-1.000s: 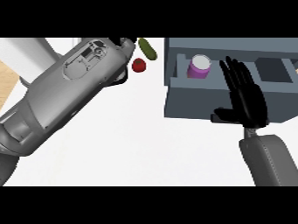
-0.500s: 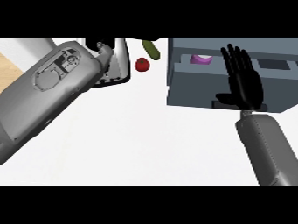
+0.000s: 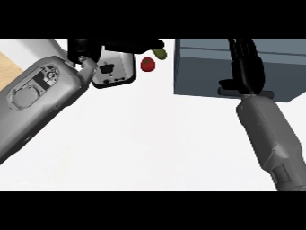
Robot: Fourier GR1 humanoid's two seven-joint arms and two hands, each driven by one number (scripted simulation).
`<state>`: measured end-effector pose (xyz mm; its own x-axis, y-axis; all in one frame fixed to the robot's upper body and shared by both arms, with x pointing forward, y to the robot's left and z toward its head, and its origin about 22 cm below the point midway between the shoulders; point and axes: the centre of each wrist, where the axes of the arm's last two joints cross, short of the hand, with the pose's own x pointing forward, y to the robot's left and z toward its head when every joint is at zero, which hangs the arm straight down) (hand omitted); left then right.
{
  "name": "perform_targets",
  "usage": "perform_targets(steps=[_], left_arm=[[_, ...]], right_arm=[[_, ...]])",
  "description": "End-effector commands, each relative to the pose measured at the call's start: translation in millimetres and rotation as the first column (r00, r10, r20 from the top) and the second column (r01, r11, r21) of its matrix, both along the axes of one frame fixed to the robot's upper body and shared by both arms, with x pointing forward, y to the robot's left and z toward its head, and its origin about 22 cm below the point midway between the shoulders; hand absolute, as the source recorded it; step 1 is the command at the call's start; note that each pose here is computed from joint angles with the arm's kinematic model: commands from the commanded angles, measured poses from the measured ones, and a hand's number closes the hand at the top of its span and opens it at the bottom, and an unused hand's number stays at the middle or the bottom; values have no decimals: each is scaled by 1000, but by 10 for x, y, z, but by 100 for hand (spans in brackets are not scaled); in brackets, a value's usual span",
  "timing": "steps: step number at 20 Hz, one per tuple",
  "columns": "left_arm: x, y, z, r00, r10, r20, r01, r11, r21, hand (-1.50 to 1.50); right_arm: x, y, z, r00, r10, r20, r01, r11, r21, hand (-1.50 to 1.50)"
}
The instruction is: Pick up the can, place it into the drawer and close the drawer
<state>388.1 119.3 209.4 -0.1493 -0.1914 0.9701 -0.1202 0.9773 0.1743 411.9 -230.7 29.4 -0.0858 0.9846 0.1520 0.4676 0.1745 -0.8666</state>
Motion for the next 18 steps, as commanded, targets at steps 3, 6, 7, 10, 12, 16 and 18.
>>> perform_targets(steps=[3,6,7,10,12,16,18], left_arm=[[-70,189,-151,1000,11,-3,-11,1000,9,-150],[-183,279,-131,1000,-21,-6,21,1000,9,-150],[-191,202,-168,1000,-2,15,1,1000,2,-150],[-244,273,-324,1000,-24,-8,24,1000,8,-150],[-270,310,-410,1000,-7,-2,7,1000,16,-150],[-353,228,-436,1000,-27,-5,27,1000,9,-150],[-319,242,-418,1000,-28,7,27,1000,3,-150]], right_arm=[[200,175,71,1000,24,-17,-24,999,22,-150],[266,100,167,1000,-14,-13,15,1000,14,-150],[295,241,198,1000,-6,5,6,1000,20,-150],[400,80,437,1000,-9,2,9,1000,25,-150],[400,121,408,1000,-11,0,11,999,34,-150],[450,298,496,1000,-6,23,5,998,61,-150],[506,262,647,1000,11,20,-12,998,58,-150]])
